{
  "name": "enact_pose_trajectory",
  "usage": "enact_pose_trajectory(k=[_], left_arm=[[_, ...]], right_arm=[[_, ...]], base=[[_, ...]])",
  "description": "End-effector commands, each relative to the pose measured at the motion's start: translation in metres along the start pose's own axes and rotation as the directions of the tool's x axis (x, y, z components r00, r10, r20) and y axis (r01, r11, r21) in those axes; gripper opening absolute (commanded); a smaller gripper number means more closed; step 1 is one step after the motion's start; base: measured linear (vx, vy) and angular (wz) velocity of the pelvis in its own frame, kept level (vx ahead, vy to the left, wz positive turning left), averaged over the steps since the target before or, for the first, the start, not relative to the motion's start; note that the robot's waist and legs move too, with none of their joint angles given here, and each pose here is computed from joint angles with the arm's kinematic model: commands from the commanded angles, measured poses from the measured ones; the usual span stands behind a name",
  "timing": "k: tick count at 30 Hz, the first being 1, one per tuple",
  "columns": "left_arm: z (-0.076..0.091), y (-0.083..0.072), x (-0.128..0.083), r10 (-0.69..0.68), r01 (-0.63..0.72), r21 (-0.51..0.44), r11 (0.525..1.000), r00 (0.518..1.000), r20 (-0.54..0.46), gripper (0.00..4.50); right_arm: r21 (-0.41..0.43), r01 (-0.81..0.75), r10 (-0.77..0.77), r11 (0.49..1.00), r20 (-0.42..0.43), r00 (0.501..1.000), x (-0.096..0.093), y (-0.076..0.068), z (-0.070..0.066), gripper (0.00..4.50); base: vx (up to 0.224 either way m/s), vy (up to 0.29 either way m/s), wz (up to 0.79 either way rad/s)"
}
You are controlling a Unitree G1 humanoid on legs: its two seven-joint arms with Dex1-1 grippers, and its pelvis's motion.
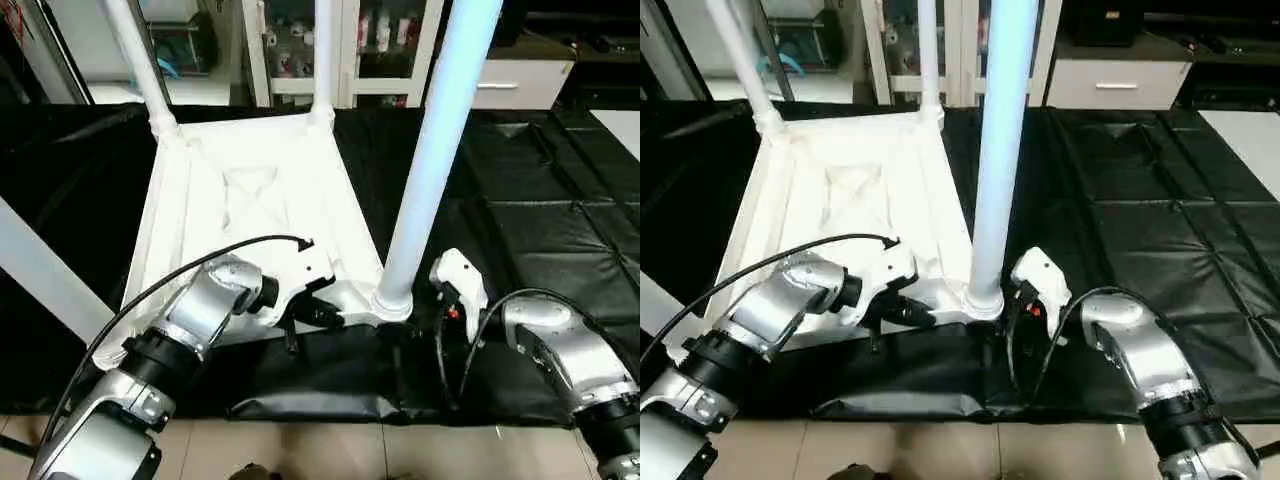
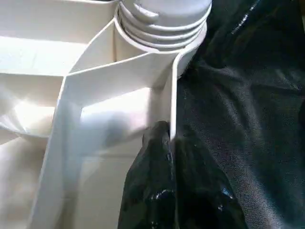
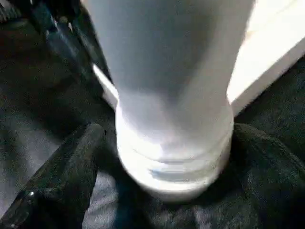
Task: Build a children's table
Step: Rotate leg to tighten
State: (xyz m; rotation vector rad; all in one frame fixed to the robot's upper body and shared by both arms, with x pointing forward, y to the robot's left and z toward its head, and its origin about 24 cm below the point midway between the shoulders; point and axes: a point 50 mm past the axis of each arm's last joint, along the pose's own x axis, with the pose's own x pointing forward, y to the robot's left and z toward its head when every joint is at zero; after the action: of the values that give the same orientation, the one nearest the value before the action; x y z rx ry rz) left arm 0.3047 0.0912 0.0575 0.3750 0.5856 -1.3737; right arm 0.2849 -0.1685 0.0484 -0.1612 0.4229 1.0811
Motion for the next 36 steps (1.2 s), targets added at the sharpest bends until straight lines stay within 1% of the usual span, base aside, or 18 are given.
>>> enact_pose_trajectory(k=[1, 4, 5, 8, 10, 11, 13, 15, 16, 17, 20, 23, 27, 30, 33, 34, 35, 36], left_arm=[[0.004, -0.010, 0.009, -0.090, 0.090, 0.007, 0.996, 0.996, 0.006, 0.00], [0.003, -0.010, 0.009, -0.089, 0.089, 0.006, 0.996, 0.996, 0.004, 0.00], [0.003, -0.010, 0.010, -0.090, 0.090, 0.006, 0.996, 0.996, 0.004, 0.00], [0.003, -0.010, 0.010, -0.090, 0.090, 0.006, 0.996, 0.996, 0.003, 0.00], [0.003, -0.010, 0.009, -0.087, 0.087, 0.003, 0.996, 0.996, 0.003, 0.00], [0.003, -0.010, 0.009, -0.087, 0.087, 0.002, 0.996, 0.996, 0.003, 0.00], [0.003, -0.010, 0.009, -0.084, 0.084, 0.002, 0.996, 0.996, 0.001, 0.00], [0.003, -0.009, 0.008, -0.082, 0.082, 0.001, 0.997, 0.997, -0.001, 0.00], [0.003, -0.009, 0.008, -0.081, 0.081, 0.000, 0.997, 0.997, -0.002, 0.00], [0.003, -0.009, 0.008, -0.081, 0.081, 0.000, 0.997, 0.997, -0.002, 0.00], [0.002, -0.010, 0.008, -0.083, 0.083, -0.002, 0.997, 0.997, -0.003, 0.00], [0.002, -0.010, 0.009, -0.083, 0.083, -0.002, 0.997, 0.997, -0.003, 0.00], [0.001, -0.010, 0.008, -0.088, 0.088, -0.005, 0.996, 0.996, -0.004, 0.00], [0.001, -0.010, 0.008, -0.088, 0.088, -0.012, 0.996, 0.996, -0.004, 0.00], [0.002, -0.007, 0.016, -0.036, 0.036, -0.041, 0.999, 0.999, 0.009, 0.00], [0.003, -0.005, 0.020, 0.003, -0.002, -0.056, 0.998, 1.000, 0.017, 0.00], [0.003, -0.005, 0.021, 0.008, -0.007, -0.057, 0.998, 1.000, 0.018, 0.00], [0.004, -0.002, 0.025, 0.044, -0.043, -0.061, 0.997, 0.999, 0.020, 0.00]], right_arm=[[-0.009, 0.014, -0.013, 1.000, 0.041, 0.999, -0.001, -0.004, 0.007, 4.27], [-0.007, 0.014, -0.013, 1.000, 0.066, 0.998, 0.001, -0.005, 0.009, 4.27], [0.009, 0.017, -0.018, 1.000, 0.082, 0.997, 0.002, -0.005, 0.010, 4.27], [0.008, 0.014, -0.014, 1.000, 0.080, 0.997, 0.003, -0.005, 0.010, 3.92], [0.009, -0.002, 0.002, 1.000, 0.067, 0.998, 0.004, -0.005, 0.007, 3.89], [0.009, -0.007, 0.007, 1.000, 0.064, 0.998, 0.004, -0.005, 0.007, 3.80], [0.011, -0.013, 0.012, 1.000, 0.063, 0.998, 0.004, -0.005, 0.006, 3.48], [0.013, -0.015, 0.014, 1.000, 0.065, 0.998, 0.004, -0.005, 0.006, 3.44], [0.014, -0.015, 0.014, 1.000, 0.066, 0.998, 0.004, -0.005, 0.006, 3.21], [0.014, -0.015, 0.014, 1.000, 0.066, 0.998, 0.004, -0.005, 0.006, 3.11], [0.016, -0.017, 0.016, 1.000, 0.069, 0.997, 0.004, -0.005, 0.006, 3.02], [0.016, -0.021, 0.020, 1.000, 0.071, 0.997, 0.005, -0.004, 0.005, 2.79], [0.026, -0.029, 0.027, 0.999, 0.071, 0.997, 0.006, -0.002, 0.004, 2.75], [0.055, 0.000, -0.004, 0.998, 0.075, 0.997, 0.010, -0.001, 0.001, 2.74], [0.104, 0.165, -0.175, 0.981, 0.097, 0.980, 0.025, -0.004, -0.003, 2.74], [0.123, 0.235, -0.249, 0.964, 0.114, 0.962, 0.030, -0.005, -0.003, 2.73], [0.125, 0.243, -0.257, 0.962, 0.117, 0.959, 0.031, -0.005, -0.003, 2.73], [0.143, 0.289, -0.308, 0.946, 0.129, 0.943, 0.036, -0.006, -0.001, 2.73]], base=[[0.000, 0.000, 0.00], [0.000, 0.000, 0.00], [0.000, 0.000, 0.00], [0.000, 0.000, 0.00], [0.000, 0.000, 0.00], [0.000, 0.000, 0.00], [0.000, 0.000, 0.00], [0.000, 0.000, 0.00], [0.000, 0.000, 0.00], [0.000, 0.000, 0.00], [0.000, 0.000, 0.00], [0.000, 0.000, 0.00], [0.000, 0.000, 0.00], [0.000, 0.000, 0.00], [0.000, 0.000, 0.00], [0.000, 0.000, 0.00], [0.000, 0.000, 0.00], [0.000, 0.000, 0.00]])
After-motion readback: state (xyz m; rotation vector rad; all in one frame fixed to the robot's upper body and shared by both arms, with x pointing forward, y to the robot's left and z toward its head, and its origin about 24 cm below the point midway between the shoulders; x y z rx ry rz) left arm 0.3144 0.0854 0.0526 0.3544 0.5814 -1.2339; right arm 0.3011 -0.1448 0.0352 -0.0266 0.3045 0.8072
